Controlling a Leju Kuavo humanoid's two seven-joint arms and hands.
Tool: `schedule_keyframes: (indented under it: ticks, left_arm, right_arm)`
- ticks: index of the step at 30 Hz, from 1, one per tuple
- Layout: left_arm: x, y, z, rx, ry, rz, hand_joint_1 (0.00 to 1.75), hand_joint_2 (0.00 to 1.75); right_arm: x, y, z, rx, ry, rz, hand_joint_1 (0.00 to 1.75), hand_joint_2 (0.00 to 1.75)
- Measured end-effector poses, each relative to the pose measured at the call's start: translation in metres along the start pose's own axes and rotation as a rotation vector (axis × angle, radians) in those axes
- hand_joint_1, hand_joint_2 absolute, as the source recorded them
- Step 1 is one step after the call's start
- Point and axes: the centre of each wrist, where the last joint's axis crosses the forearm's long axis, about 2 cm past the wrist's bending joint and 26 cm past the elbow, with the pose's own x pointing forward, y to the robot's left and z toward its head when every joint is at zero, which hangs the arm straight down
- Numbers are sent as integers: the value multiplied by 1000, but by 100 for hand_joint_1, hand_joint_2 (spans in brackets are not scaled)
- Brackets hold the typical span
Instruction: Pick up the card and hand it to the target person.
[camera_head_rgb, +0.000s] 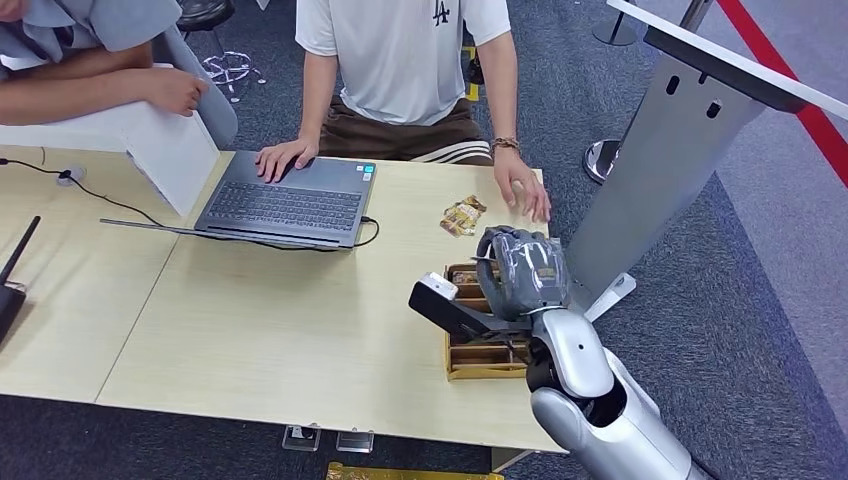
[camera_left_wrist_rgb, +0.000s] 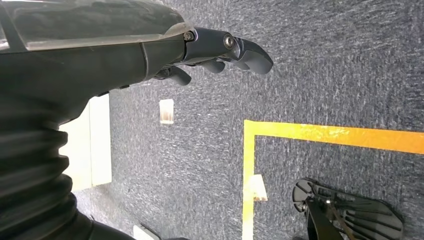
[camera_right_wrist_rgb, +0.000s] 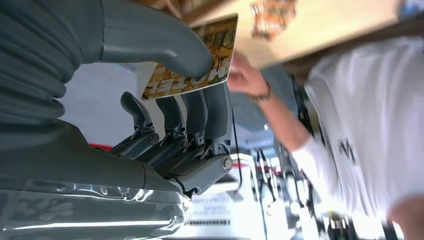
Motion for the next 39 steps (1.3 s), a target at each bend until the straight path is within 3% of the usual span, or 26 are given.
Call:
schedule_keyframes:
  ticks: [6,12,23,30,31,33,35,37,39]
  left_arm:
    - [0,0,0,0,-7,-1,0,175]
    - [0,0,0,-3,-17,-11,0,175]
    - [1,-4,1,-9,-25,-32,0,175]
    - [2,-5,1,-18,-11,-29,0,175]
    - [2,-5,1,-18,-5,-29,0,175]
    - [2,-5,1,-15,3,-29,0,175]
    - [2,-5,1,-8,11,-28,0,87]
    - [2,-5,1,-4,17,-25,0,0]
    - [2,-5,1,-4,21,-20,0,0]
  right_arm:
    - [10,-35,11,-162,-90,-15,140,175]
    - [17,-49,16,-342,-200,9,140,175]
    - [18,-41,12,-501,-285,19,140,175]
    - [12,-29,3,-491,-276,19,139,175]
    - [12,-27,2,-482,-273,19,136,175]
    - [11,-23,0,-466,-267,17,99,175]
    - [10,-19,-2,-452,-262,17,33,175]
    - [10,-17,-3,-442,-258,11,0,175]
    - [10,-15,-4,-433,-255,-4,0,175]
